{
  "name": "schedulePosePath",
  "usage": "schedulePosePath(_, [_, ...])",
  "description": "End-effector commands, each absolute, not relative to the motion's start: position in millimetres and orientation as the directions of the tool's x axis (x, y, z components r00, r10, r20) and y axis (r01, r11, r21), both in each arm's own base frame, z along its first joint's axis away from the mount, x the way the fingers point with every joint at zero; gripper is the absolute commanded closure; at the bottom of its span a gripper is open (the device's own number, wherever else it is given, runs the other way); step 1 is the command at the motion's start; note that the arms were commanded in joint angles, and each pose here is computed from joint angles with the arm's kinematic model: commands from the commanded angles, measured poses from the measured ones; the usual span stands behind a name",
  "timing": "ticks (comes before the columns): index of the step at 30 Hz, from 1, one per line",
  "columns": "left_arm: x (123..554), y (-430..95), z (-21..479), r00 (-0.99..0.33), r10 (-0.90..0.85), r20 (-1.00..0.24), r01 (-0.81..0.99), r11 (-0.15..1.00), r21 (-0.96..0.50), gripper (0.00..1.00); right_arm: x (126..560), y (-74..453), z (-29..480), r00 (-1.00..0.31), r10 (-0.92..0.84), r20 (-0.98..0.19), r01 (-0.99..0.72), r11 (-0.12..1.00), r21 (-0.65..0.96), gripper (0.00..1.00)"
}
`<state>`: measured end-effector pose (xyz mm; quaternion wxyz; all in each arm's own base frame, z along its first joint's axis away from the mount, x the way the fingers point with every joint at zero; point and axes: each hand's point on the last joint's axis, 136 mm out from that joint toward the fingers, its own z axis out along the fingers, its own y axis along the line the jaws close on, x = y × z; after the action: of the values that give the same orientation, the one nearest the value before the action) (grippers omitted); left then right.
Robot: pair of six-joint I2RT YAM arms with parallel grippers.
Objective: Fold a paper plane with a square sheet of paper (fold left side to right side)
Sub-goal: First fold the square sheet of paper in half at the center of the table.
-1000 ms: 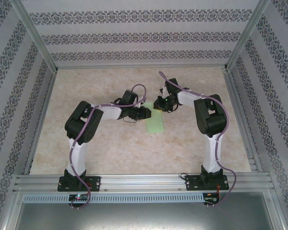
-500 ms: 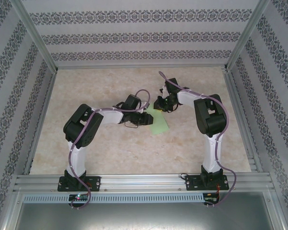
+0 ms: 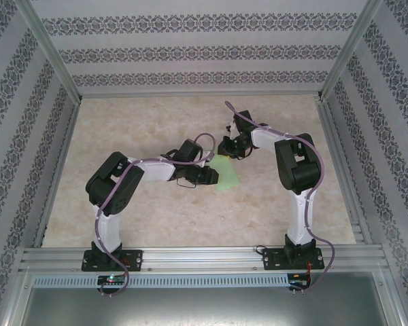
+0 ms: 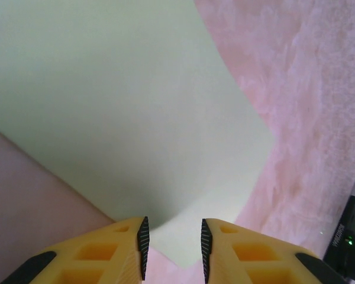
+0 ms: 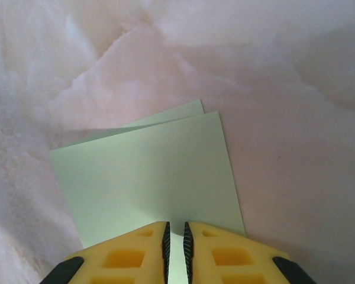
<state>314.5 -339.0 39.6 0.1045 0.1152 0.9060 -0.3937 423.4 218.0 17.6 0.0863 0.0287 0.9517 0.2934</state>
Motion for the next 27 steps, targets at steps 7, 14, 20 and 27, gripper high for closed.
schedulePosePath(7, [341, -330, 86, -0.937, 0.027, -0.349, 0.295, 0.595, -0.748, 0.67, 415, 189, -4, -0.983, 0.156, -0.101, 0.089, 0.873, 0.480, 0.81])
schedulePosePath(14, [345, -360, 64, -0.934, 0.086, -0.348, 0.333, 0.564, -0.756, 0.68, 412, 191, -7, -0.984, 0.153, -0.090, 0.091, 0.868, 0.487, 0.81])
schedulePosePath(20, [342, -360, 43, -0.939, 0.106, -0.326, 0.323, 0.596, -0.735, 0.68, 410, 191, -7, -0.985, 0.150, -0.089, 0.088, 0.869, 0.487, 0.81])
schedulePosePath(27, [324, -360, 31, -0.937, 0.168, -0.306, 0.342, 0.619, -0.708, 0.68, 411, 194, -7, -0.985, 0.146, -0.088, 0.085, 0.869, 0.487, 0.81])
